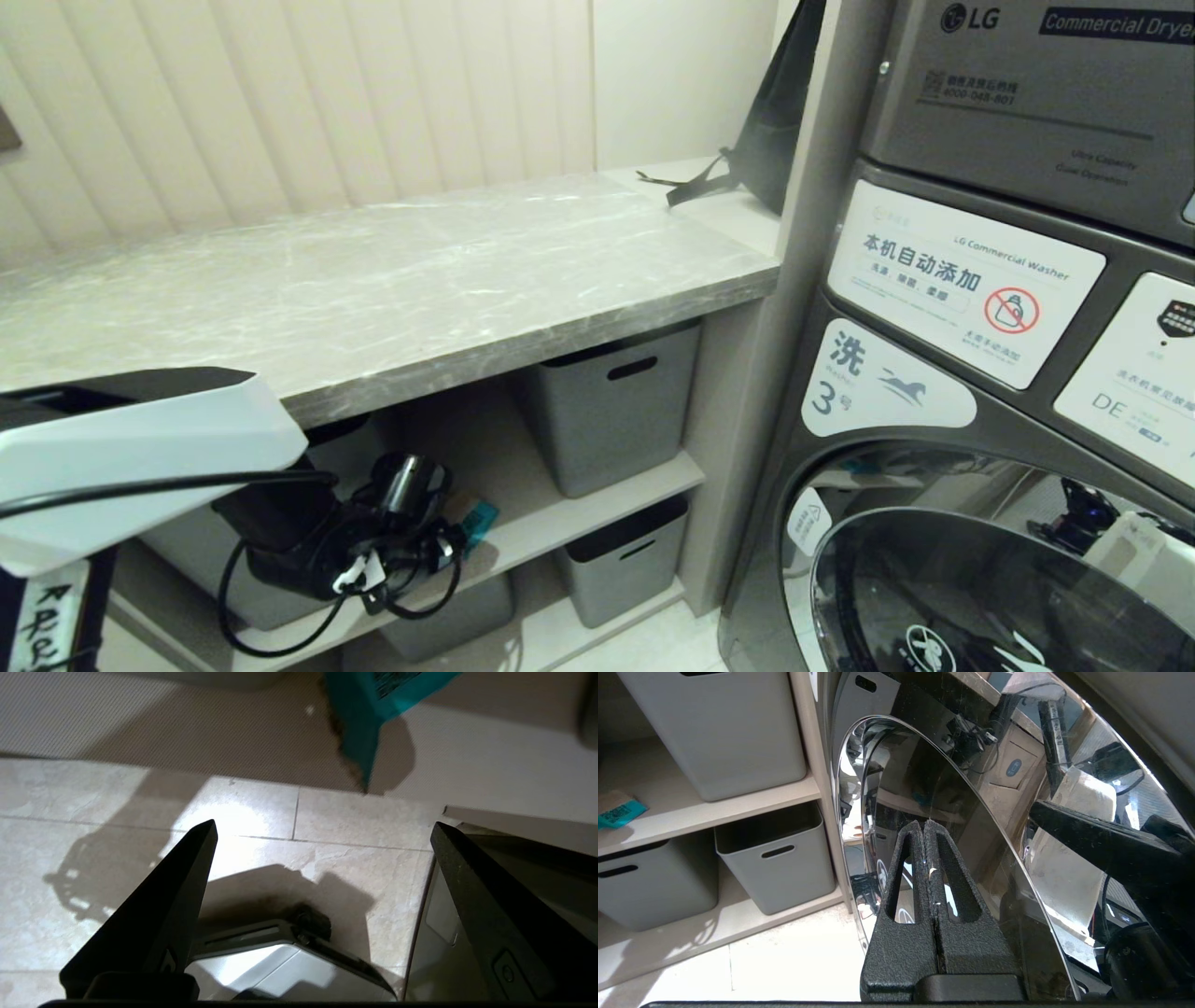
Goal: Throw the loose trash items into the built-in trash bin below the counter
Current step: Pick up the garbage
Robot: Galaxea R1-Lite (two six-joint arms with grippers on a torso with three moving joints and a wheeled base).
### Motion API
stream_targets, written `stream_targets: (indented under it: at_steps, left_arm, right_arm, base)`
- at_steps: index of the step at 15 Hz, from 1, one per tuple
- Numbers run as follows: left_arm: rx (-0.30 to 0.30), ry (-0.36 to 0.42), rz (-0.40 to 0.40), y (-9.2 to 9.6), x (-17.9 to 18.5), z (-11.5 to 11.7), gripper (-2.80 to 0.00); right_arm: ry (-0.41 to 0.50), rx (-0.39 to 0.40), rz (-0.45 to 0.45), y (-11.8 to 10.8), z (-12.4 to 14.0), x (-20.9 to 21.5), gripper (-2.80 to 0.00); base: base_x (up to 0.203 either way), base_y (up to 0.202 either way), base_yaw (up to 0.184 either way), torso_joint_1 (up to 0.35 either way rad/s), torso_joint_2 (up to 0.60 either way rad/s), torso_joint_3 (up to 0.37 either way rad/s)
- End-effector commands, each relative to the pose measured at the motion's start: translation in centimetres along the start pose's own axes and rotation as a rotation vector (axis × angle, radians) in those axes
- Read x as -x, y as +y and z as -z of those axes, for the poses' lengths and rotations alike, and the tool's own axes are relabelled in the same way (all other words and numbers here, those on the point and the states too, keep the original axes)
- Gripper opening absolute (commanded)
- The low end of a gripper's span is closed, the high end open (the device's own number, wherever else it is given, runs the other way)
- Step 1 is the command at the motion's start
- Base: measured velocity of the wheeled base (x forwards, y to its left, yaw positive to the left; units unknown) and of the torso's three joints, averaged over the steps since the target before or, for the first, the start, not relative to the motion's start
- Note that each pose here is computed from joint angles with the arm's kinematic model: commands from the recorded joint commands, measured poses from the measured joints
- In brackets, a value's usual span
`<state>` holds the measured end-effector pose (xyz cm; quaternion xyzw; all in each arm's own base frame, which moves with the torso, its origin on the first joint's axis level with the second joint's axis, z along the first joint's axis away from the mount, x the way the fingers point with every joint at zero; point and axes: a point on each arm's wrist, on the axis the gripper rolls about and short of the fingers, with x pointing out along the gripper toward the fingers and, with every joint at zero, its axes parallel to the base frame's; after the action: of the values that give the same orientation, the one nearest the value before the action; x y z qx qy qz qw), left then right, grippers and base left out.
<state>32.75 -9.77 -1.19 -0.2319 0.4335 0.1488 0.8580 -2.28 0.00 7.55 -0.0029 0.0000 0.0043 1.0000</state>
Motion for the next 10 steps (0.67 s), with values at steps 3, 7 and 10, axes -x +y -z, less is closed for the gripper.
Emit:
stream_targets:
  at_steps: [3, 7, 10]
  left_arm:
    - [-0.066, 0.013, -0.02, 0.3, -1.2, -0.7, 0.0]
    - [-0.192, 0.064, -0.078, 1.2, -2.3, -0.2, 0.0]
    - [-0.238, 0.076, -0.104, 1.3, -2.5, -0.1, 0.0]
  right_arm:
    - [0.0, 0.0, -0.001, 0.0, 0.0, 0.0, -2.8]
    - [-0.002, 0.0, -0.001, 0.0, 0.0, 0.0, -2.8]
    - [-0.001, 0.0, -0.001, 0.0, 0.0, 0.0, -2.8]
  base:
    - [0.0, 0.0, 0.0, 0.0, 0.0, 0.0]
    - [0.0, 0.0, 0.0, 0.0, 0.0, 0.0]
    - [0.0, 0.0, 0.0, 0.0, 0.0, 0.0]
